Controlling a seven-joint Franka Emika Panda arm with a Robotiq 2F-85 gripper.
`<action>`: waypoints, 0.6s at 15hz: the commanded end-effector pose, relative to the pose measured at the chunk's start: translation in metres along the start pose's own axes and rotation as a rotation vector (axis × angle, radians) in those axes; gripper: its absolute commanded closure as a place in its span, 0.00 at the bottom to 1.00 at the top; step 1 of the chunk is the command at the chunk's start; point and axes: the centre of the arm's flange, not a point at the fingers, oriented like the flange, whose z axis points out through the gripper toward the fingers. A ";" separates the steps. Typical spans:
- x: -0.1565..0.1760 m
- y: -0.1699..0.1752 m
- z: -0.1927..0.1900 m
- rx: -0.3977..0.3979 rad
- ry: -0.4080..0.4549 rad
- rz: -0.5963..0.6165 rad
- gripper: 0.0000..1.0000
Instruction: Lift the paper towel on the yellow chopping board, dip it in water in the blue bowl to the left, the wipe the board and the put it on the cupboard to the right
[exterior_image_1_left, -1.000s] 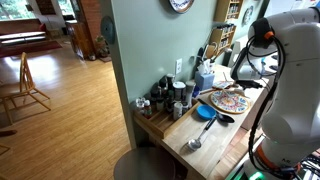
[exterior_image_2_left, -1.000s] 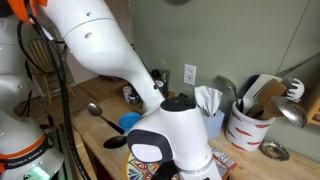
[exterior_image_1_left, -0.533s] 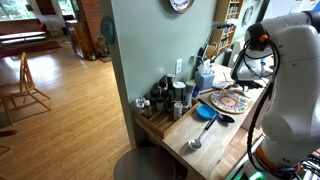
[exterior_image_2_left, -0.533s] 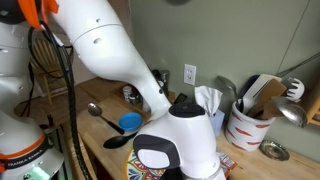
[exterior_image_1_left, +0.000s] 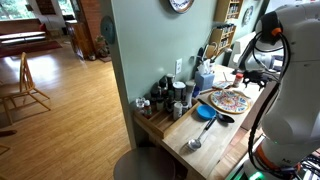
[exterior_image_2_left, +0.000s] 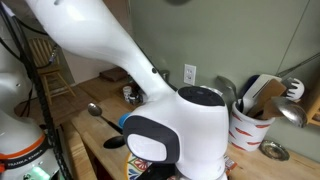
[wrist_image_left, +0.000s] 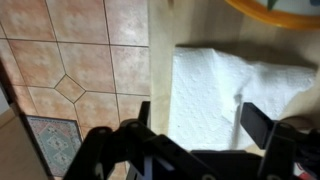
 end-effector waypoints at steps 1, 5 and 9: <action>-0.038 0.027 -0.035 -0.038 -0.080 -0.025 0.00; -0.074 0.034 -0.094 0.046 -0.080 -0.181 0.00; -0.110 0.025 -0.150 0.136 -0.077 -0.385 0.00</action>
